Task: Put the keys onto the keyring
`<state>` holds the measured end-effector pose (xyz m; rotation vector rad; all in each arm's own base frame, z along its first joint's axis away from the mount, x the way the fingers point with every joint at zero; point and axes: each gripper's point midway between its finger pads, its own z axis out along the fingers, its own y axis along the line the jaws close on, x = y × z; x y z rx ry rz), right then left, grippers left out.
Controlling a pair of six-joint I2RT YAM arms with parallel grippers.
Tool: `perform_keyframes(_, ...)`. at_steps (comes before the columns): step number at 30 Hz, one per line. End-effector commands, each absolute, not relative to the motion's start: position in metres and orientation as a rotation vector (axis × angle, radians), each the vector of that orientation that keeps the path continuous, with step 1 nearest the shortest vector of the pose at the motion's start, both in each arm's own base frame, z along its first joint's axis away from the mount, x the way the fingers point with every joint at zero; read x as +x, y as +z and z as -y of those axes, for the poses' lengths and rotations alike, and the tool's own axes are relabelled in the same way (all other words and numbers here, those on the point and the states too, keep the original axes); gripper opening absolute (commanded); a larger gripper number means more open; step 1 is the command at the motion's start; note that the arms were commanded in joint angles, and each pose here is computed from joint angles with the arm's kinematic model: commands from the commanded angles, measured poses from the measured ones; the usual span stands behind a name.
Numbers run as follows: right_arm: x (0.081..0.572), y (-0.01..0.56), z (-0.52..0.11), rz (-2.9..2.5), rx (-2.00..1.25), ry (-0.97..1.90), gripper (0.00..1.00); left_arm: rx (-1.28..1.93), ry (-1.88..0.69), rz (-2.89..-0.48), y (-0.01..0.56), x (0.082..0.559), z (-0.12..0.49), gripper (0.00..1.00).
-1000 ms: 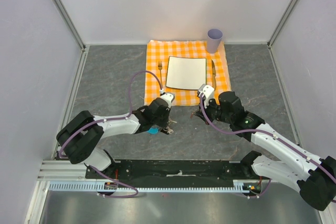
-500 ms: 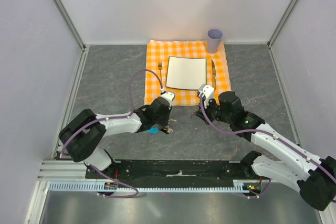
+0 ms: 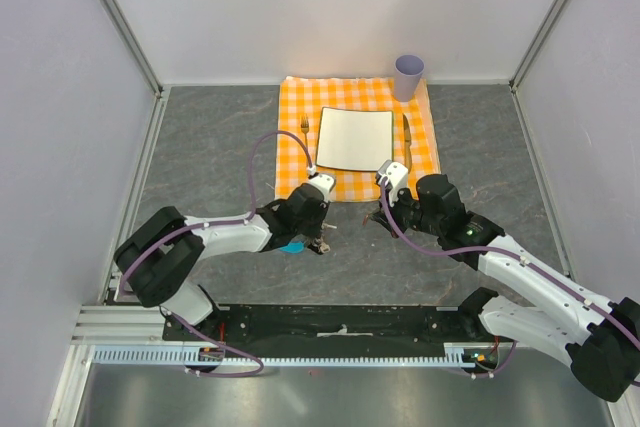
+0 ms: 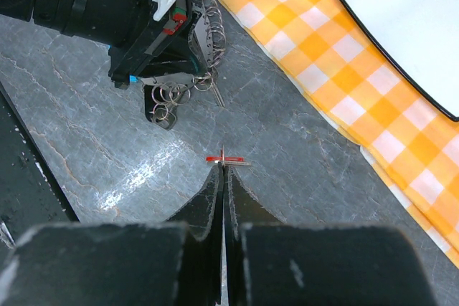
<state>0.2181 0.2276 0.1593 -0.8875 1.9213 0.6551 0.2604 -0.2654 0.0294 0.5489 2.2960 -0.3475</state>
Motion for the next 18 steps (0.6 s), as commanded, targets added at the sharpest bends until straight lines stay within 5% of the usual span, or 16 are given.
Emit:
perform_keyframes(1,0.220,0.169,-0.234,-1.877,-0.893,0.673,0.00,0.604,-0.364,-2.195,0.050,0.272,0.276,0.02)
perform_keyframes(18,0.218,0.196,-0.229,-1.820,-0.900,0.656,0.00,0.859,-0.586,-1.766,0.124,0.239,0.282,0.02)
